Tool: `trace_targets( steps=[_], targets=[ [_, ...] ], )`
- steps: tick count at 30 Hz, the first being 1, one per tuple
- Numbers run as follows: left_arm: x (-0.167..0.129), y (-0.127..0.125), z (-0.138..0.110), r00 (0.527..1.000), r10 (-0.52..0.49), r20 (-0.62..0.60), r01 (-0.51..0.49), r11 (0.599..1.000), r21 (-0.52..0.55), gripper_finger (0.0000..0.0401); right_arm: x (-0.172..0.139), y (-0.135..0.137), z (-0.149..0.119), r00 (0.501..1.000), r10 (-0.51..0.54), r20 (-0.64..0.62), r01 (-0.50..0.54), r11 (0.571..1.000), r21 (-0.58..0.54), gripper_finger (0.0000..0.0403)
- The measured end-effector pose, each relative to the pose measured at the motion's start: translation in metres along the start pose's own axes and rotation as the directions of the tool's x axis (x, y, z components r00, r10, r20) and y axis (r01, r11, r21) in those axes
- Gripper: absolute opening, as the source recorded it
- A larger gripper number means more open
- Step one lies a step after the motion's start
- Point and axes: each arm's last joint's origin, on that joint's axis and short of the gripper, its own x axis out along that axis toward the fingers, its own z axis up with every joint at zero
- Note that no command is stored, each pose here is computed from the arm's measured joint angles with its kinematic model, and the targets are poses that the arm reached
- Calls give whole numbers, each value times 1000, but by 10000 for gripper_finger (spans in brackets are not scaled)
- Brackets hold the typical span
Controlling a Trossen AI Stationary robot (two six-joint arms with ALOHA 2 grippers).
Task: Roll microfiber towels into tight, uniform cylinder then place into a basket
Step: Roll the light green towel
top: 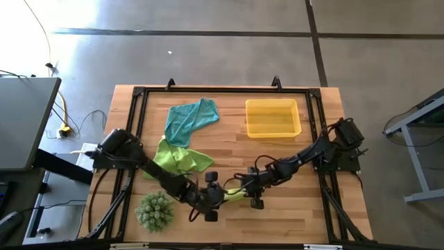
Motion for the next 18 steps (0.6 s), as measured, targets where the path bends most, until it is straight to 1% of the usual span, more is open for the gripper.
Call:
trace_targets(
  steps=[6,13,16,18],
  targets=[
    [15,-2,-14,999,22,-28,-22,1000,0,141,0,-1,1,1000,7,1,-7,1000,3,49],
    [24,2,-22,997,13,-71,-18,997,-73,135,0,-1,2,1000,1,10,0,1000,-16,51],
    [26,2,-25,997,7,-83,-14,996,-87,128,-5,3,3,1000,6,25,-3,996,-86,72],
    [28,1,-26,996,-10,-89,1,996,-90,123,-11,4,6,999,0,47,5,995,-104,94]
  ],
)
